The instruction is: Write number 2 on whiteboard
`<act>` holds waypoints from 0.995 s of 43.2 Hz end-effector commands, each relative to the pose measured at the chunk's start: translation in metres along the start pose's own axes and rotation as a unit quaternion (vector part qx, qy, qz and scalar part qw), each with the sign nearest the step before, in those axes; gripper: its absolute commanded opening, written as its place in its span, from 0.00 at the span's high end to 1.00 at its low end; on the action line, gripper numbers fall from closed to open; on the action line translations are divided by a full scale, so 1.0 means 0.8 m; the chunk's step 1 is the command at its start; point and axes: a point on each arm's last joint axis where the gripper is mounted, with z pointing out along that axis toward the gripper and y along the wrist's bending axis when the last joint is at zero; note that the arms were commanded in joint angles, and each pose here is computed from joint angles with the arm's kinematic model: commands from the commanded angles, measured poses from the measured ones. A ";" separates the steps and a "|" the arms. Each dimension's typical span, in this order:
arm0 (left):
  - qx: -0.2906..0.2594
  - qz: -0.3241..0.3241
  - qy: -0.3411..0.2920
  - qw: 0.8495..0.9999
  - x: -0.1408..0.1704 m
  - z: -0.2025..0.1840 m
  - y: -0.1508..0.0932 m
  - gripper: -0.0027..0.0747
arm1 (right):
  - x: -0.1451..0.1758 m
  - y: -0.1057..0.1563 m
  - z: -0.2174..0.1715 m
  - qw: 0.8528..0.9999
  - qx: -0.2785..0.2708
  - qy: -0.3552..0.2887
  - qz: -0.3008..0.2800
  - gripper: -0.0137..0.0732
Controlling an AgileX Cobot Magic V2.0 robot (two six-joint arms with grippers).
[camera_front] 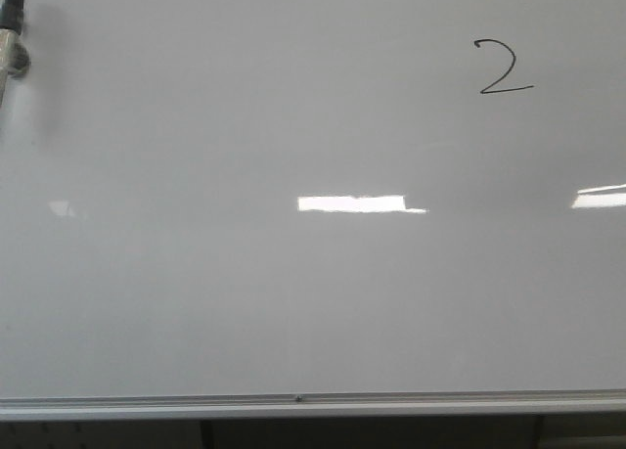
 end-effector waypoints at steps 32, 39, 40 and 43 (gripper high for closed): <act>-0.054 -0.090 -0.284 0.953 0.177 0.066 0.009 0.99 | -0.012 -0.001 -0.005 0.999 0.008 -0.037 0.000 0.92; -0.053 -0.094 -0.322 0.940 0.198 0.081 0.010 0.99 | -0.012 -0.001 -0.005 0.999 0.008 -0.037 0.000 0.92; -0.055 -0.092 -0.328 0.939 0.201 0.083 0.010 0.99 | -0.012 -0.001 -0.005 0.999 0.008 -0.037 0.000 0.92; -0.056 -0.089 -0.339 0.935 0.204 0.087 0.011 0.99 | -0.012 -0.001 -0.005 0.999 0.008 -0.037 0.000 0.92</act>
